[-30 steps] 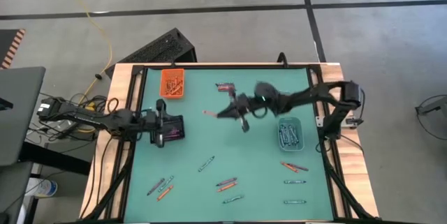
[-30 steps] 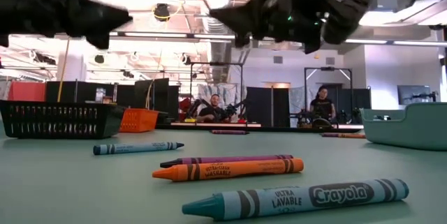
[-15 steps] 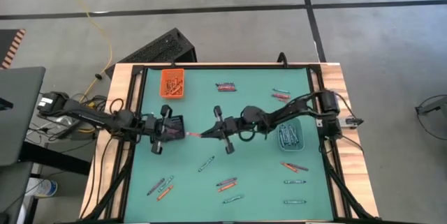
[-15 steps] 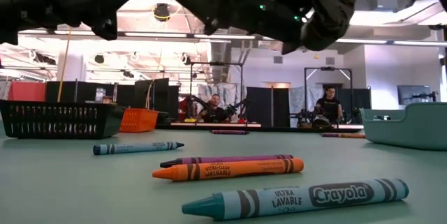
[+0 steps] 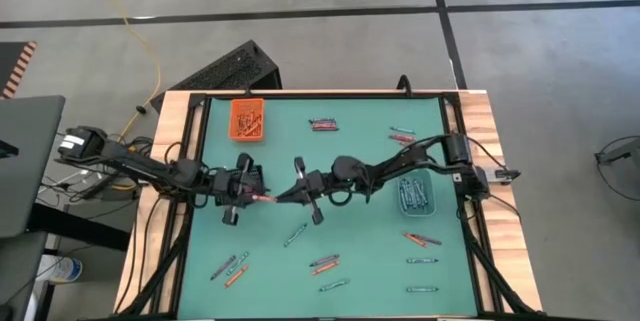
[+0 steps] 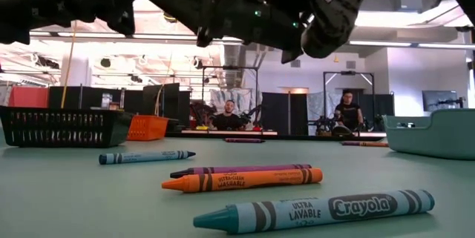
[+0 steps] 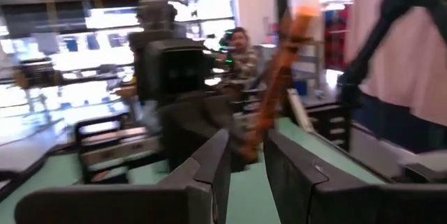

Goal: Sort crayons
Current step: Put the orange crayon into the orange bin

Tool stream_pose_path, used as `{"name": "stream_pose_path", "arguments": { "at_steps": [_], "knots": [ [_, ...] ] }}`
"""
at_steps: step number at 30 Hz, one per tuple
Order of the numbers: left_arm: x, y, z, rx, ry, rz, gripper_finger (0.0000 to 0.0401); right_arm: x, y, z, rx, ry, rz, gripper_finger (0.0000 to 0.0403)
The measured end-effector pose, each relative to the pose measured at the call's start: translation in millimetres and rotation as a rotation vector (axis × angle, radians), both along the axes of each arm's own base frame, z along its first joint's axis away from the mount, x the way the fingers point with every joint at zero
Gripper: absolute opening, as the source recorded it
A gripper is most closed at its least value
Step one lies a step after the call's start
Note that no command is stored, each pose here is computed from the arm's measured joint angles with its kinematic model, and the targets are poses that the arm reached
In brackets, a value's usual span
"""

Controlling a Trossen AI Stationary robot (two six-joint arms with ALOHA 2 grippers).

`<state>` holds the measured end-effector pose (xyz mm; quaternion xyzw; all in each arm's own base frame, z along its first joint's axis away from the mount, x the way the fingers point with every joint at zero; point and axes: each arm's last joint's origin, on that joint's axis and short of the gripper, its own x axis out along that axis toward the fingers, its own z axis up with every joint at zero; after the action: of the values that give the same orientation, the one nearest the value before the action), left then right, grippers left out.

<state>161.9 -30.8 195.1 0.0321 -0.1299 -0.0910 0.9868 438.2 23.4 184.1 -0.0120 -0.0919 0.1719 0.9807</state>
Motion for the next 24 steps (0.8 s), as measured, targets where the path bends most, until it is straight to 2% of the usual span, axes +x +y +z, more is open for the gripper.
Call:
{"name": "stream_pose_path", "arguments": {
  "at_steps": [3, 11, 19, 24],
  "knots": [
    [3.8, -1.6, 1.7, 0.01, 0.005, -0.028, 0.0077, -0.1, 1.6, 0.2, -0.001, -0.003, 0.0, 0.0],
    [5.4, -1.5, 1.7, 0.063, -0.003, 0.001, 0.0077, 0.0, 2.4, -0.4, -0.001, 0.005, 0.001, 0.0],
    [3.7, -3.4, 5.8, 0.072, -0.052, -0.075, 0.0076, 0.3, 1.7, -0.7, 0.0, 0.008, -0.023, 0.0],
    [3.6, -3.2, 6.2, 0.069, -0.055, -0.069, 0.0056, 0.3, 1.4, -0.7, -0.004, 0.006, -0.025, 0.0]
  ]
}}
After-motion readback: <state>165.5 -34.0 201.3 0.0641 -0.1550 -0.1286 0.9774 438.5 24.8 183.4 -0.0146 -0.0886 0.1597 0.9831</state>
